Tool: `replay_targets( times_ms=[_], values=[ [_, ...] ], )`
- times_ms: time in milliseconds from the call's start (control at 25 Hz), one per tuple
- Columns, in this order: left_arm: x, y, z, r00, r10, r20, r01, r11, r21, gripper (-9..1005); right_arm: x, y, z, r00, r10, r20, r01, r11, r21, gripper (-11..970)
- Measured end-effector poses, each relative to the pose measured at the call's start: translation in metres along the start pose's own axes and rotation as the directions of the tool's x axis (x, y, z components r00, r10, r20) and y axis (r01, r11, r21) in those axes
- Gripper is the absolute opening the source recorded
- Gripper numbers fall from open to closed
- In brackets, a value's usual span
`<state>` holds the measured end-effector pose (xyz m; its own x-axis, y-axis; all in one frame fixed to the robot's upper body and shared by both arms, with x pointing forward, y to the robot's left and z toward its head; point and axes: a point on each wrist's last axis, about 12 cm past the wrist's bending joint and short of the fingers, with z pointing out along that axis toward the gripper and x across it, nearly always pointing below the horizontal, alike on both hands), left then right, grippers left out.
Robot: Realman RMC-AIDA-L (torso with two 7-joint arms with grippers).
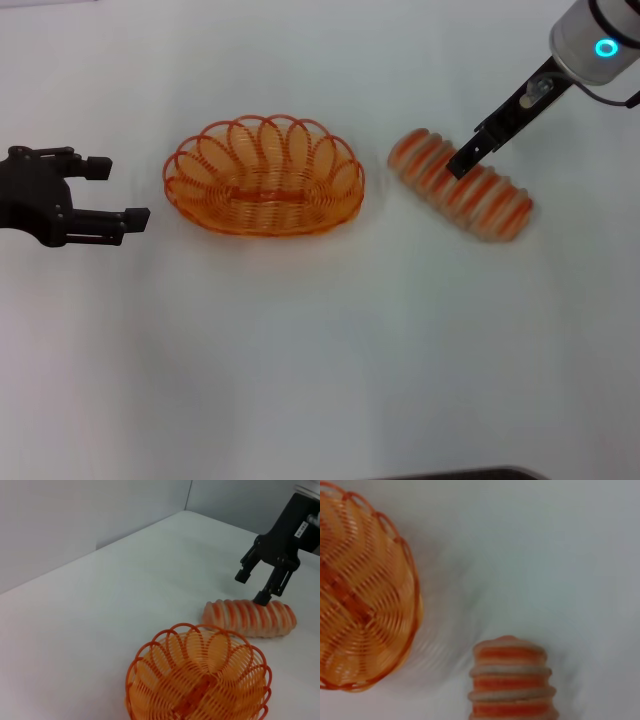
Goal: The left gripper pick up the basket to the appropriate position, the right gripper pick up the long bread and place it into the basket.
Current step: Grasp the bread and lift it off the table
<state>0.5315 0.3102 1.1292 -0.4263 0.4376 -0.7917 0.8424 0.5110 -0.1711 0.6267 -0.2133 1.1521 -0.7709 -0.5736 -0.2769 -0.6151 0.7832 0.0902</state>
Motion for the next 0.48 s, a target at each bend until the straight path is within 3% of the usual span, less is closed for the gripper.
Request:
replay_targets(
  times_ms=[480],
  values=[
    [0.0002,0.0003,-0.0003,1.000,-0.005,0.002,0.005,1.000,-0.003,867,-0.0032,0.0107,0.0081,0.998,-0.055,0.004,0.055,0.997,-0.047,882]
  ],
)
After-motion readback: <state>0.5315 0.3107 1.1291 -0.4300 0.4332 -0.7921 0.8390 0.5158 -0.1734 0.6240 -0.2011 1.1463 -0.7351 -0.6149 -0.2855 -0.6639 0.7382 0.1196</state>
